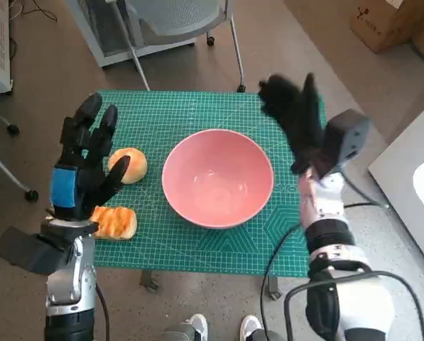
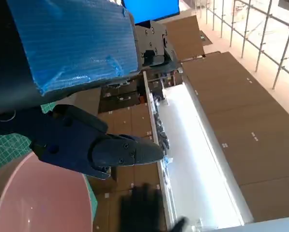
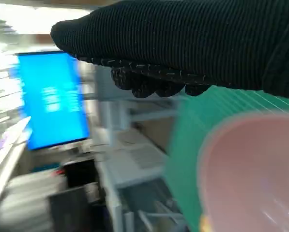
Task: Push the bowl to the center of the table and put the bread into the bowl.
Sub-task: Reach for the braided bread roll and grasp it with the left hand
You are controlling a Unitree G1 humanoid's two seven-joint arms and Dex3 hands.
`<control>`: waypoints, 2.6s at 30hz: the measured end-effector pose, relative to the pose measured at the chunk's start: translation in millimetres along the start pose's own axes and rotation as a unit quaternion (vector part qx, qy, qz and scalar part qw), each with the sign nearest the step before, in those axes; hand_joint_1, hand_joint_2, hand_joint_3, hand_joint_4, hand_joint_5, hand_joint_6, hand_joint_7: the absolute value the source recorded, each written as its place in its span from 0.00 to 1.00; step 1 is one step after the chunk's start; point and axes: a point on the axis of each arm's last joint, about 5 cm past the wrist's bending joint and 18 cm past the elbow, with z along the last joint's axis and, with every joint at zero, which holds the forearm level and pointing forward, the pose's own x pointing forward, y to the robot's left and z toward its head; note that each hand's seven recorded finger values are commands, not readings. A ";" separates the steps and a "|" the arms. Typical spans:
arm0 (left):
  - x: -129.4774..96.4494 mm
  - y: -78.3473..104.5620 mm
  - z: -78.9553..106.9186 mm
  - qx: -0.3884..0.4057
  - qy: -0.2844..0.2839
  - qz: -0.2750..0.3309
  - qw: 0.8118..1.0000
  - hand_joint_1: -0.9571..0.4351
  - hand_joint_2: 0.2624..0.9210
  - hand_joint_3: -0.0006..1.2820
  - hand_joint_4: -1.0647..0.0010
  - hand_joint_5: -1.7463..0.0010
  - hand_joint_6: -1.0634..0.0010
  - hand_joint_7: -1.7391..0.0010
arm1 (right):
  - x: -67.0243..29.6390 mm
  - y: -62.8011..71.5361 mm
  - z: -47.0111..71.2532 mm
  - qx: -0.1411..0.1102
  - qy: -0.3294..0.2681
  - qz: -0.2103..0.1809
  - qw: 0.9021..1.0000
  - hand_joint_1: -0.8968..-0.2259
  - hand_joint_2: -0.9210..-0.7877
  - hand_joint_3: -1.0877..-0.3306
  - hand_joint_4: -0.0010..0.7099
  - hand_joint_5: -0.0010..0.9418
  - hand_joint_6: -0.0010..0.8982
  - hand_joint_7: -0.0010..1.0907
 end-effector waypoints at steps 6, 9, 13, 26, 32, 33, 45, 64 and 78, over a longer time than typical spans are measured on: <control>0.4 2.7 8.5 0.012 -0.013 -0.005 1.000 0.30 1.00 0.25 0.78 1.00 0.94 0.71 | 0.2 -8.5 11.9 -0.025 -0.061 0.022 0.998 0.30 0.00 0.43 0.25 0.03 0.39 0.04; -0.8 6.7 14.7 0.028 -0.021 -0.010 0.999 0.30 1.00 0.25 0.79 1.00 0.96 0.69 | 0.5 -11.0 17.1 -0.027 -0.090 0.035 0.995 0.28 0.00 0.50 0.29 0.04 0.41 0.04; -4.6 14.3 25.9 0.059 -0.030 -0.017 0.998 0.31 1.00 0.26 0.80 1.00 0.99 0.66 | 0.9 -13.5 23.0 -0.030 -0.124 0.056 0.990 0.30 0.00 0.52 0.31 0.03 0.42 0.04; -28.1 34.9 83.1 0.307 0.040 -0.065 0.949 0.34 0.75 0.08 0.90 1.00 0.97 0.76 | -2.4 -24.4 33.6 -0.058 -0.175 0.109 0.977 0.33 0.00 0.46 0.31 0.02 0.41 0.01; -31.7 33.0 99.4 0.369 0.123 -0.083 0.918 0.60 0.60 0.01 0.95 1.00 0.85 0.93 | -2.5 -25.0 34.5 -0.059 -0.179 0.108 0.976 0.35 0.00 0.44 0.32 0.02 0.40 0.01; -32.0 32.4 101.4 0.377 0.135 -0.085 0.913 0.64 0.59 0.01 0.95 1.00 0.83 0.94 | -2.4 -24.9 34.5 -0.058 -0.179 0.108 0.976 0.35 0.00 0.44 0.32 0.02 0.40 0.01; -32.0 11.9 126.5 0.468 0.268 -0.161 0.827 0.84 0.63 0.02 0.94 1.00 0.76 0.98 | -1.9 -22.2 32.2 -0.055 -0.172 0.101 0.978 0.33 0.00 0.44 0.30 0.00 0.42 0.02; -24.5 -1.7 107.8 0.501 0.325 -0.209 0.775 0.85 0.70 0.03 0.90 1.00 0.73 0.99 | -0.3 -14.9 28.1 -0.045 -0.168 0.106 0.979 0.35 0.00 0.43 0.31 0.00 0.42 0.01; -14.0 6.8 71.0 0.542 0.384 -0.188 0.724 0.78 0.70 0.03 0.87 1.00 0.68 0.99 | -0.5 -15.0 27.7 -0.045 -0.167 0.106 0.979 0.34 0.00 0.41 0.31 0.00 0.40 0.00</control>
